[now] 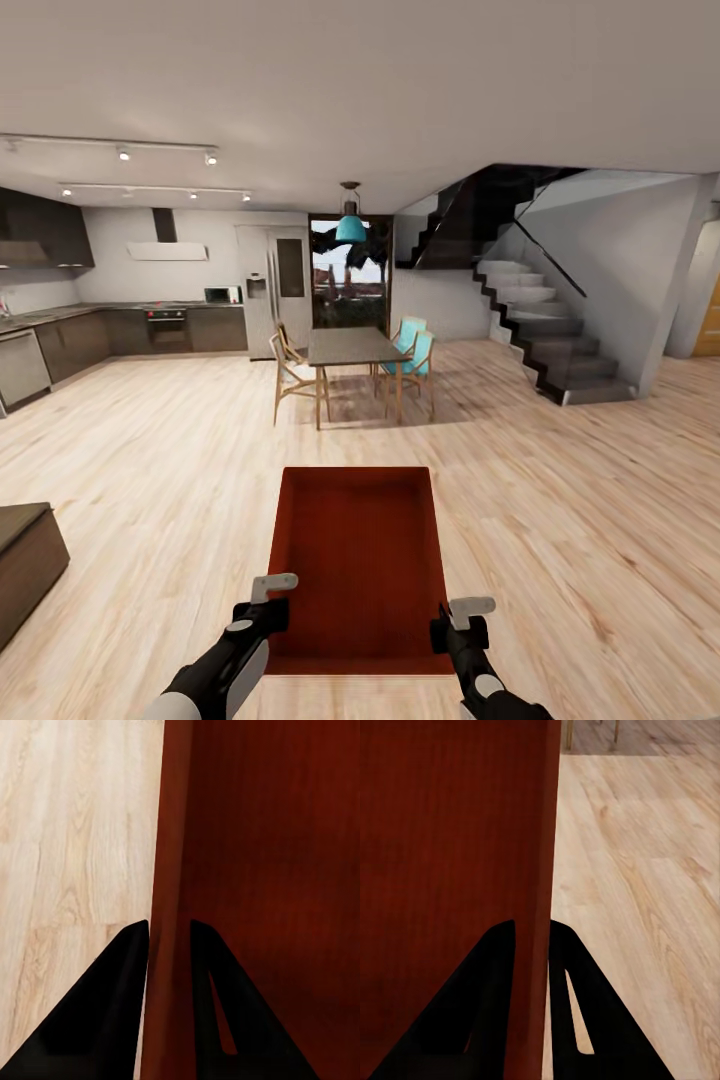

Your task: Move the two storage containers from the living room to the garage. In the garage, place one container on the floor and stack the other container on top of it (either order is fine).

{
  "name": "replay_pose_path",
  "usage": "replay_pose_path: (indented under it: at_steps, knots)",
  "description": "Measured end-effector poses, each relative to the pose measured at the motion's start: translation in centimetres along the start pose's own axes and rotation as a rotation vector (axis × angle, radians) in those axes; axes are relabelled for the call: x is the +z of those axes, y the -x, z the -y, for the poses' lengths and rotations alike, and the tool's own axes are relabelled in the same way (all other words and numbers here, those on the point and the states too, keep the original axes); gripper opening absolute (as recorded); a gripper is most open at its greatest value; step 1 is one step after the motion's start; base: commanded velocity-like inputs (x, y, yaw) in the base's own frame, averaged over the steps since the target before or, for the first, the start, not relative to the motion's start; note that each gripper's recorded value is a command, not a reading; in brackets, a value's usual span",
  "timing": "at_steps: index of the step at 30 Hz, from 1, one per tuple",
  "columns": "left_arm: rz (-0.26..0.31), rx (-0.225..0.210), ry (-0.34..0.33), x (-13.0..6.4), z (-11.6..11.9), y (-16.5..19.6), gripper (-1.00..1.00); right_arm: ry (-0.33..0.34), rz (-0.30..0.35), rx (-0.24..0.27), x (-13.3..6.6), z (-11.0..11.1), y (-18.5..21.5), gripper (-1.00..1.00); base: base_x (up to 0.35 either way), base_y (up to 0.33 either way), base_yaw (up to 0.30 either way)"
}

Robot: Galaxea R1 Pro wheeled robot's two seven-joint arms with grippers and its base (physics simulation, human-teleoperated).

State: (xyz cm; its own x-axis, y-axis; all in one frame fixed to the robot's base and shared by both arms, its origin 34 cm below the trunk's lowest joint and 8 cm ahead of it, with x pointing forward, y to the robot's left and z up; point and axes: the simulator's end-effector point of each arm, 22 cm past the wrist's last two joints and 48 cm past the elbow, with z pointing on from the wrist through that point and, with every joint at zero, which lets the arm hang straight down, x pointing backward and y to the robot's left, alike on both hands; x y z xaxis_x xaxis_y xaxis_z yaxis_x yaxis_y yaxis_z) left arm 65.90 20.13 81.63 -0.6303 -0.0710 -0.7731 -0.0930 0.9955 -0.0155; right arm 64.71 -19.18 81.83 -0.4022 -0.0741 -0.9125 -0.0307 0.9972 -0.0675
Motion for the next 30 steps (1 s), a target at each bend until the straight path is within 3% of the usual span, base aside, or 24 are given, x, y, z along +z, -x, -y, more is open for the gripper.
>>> replay_pose_path:
  at_steps: [30]
  knots:
    - [0.001,0.001,0.000,0.00,0.01,0.03,-1.00,0.000,0.001,0.002,-0.01,0.00,0.01,-1.00,0.321,0.000,0.000]
